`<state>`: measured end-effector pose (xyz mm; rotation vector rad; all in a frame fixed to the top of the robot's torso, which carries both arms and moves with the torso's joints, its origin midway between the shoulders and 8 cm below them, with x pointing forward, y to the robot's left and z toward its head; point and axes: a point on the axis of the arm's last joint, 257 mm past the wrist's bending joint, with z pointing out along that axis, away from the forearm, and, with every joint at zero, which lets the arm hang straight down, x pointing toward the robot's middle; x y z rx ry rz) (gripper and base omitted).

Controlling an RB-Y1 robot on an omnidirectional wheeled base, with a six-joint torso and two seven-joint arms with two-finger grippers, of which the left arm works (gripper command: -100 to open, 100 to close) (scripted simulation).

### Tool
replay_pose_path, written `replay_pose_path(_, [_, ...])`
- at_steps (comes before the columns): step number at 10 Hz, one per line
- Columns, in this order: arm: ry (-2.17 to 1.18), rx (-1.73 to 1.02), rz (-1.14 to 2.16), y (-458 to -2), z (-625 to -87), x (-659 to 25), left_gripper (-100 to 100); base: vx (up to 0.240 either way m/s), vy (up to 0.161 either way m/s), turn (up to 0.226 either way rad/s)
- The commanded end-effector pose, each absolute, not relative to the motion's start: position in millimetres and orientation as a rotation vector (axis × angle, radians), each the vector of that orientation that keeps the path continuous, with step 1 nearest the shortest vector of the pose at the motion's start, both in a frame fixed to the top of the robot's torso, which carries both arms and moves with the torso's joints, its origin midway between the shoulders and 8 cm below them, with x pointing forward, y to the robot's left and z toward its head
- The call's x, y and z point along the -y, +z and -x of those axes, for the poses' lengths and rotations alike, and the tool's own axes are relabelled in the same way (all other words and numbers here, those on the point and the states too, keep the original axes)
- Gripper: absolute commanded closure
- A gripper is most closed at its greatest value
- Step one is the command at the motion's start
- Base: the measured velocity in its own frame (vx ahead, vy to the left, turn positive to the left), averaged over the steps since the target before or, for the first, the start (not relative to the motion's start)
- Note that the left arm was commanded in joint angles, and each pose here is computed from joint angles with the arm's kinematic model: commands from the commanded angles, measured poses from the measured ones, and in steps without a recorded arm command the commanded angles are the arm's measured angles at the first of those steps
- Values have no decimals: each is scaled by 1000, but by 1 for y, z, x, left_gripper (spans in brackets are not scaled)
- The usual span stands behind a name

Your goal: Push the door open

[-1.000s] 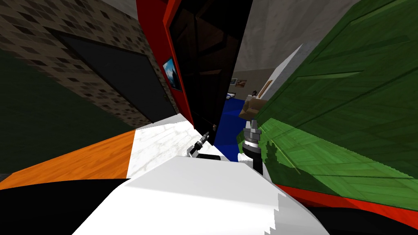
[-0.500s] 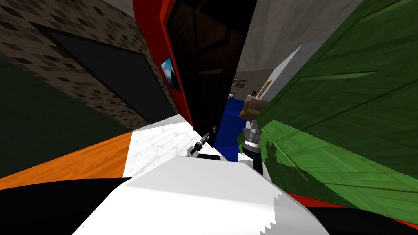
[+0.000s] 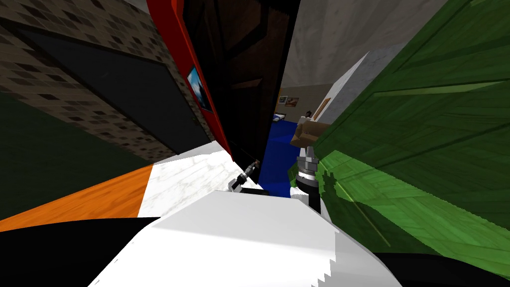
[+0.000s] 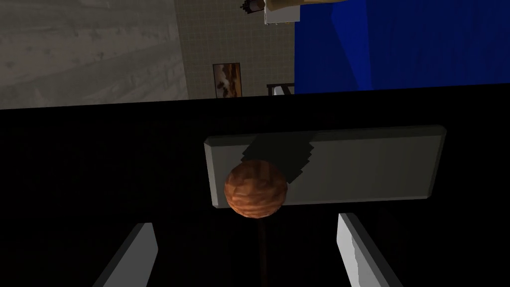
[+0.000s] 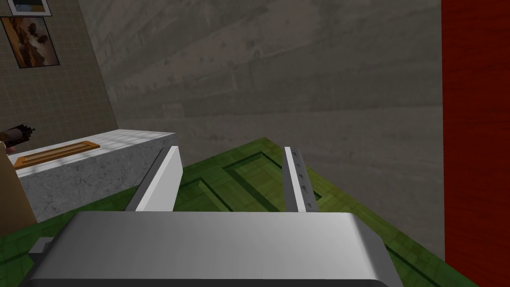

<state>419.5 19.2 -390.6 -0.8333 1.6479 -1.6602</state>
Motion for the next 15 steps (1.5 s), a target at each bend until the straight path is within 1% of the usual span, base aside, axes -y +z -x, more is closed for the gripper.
replay_pose_path(1, [-1659,-1644,837,-391,-419,-19,-100,175,-144,-25])
replay_pose_path(3, [-1660,-1643,839,-391,-418,-19,-100,139,-95,-4])
replay_pose_path(4, [-1660,-1643,839,-391,-418,-19,100,-20,7,-6])
replay_pose_path(9, [-1660,-1643,839,-391,-418,-19,100,-14,10,-3])
replay_pose_path(12, [-1622,-1632,856,-395,-424,-32,100,108,-86,23])
replay_pose_path(15, [-1581,-1606,875,-395,-432,-47,100,144,-134,30])
